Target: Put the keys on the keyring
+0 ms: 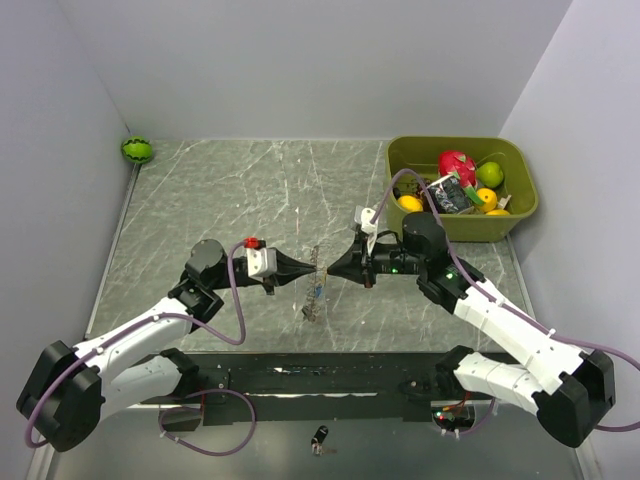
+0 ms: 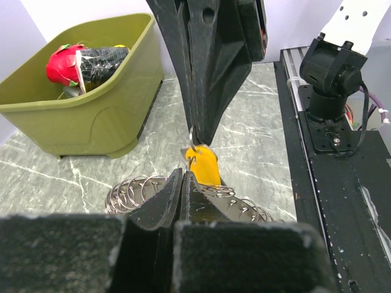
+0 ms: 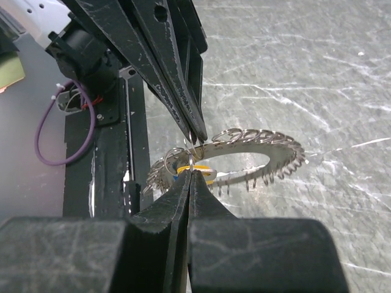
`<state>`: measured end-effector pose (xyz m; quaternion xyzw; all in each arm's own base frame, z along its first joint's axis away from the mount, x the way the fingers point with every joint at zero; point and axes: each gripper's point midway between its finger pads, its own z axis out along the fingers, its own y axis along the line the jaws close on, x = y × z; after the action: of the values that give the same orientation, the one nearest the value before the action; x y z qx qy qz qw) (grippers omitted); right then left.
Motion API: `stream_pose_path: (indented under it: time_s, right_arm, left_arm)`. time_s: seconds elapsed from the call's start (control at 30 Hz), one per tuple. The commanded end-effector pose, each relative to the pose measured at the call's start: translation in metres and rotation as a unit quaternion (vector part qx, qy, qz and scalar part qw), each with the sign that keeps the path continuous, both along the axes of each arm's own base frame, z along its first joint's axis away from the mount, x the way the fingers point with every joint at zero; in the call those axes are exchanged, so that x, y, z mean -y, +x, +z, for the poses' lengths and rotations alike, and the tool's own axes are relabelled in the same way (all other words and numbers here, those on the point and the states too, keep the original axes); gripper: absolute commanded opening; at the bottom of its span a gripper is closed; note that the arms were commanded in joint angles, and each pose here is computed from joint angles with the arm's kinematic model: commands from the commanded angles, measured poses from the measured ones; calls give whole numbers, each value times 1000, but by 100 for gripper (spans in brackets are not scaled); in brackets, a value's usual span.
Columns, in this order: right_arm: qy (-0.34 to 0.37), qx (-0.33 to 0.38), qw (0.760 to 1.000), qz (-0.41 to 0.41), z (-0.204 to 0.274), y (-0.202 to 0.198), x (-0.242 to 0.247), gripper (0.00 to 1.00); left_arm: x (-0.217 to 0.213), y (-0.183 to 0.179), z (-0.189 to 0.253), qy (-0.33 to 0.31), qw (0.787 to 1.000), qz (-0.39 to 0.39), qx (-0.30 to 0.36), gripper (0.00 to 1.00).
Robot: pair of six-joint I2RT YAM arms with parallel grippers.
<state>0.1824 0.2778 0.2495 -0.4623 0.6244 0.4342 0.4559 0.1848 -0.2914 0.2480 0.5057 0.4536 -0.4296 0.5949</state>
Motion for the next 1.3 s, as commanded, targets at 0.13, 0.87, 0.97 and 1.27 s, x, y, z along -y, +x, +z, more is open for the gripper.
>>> stream_pose_path:
  time_s: [0.13,0.87,0.97,1.27]
  right_arm:
    - [-6,26,1000,-14,15,13,-4,0]
    - [-4,33,999,5,16,5,-9,0]
    - [-5,33,999,7,15,5,-10,0]
    - [-1,36,999,15,17,3,-12,0]
  left_arm:
    - [5,5,32,-22,998,5,50,1]
    - [10,4,28,-18,999,-8,44,1]
    - [11,2,29,-17,999,-14,43,1]
    - [12,1,26,-13,999,-16,41,1]
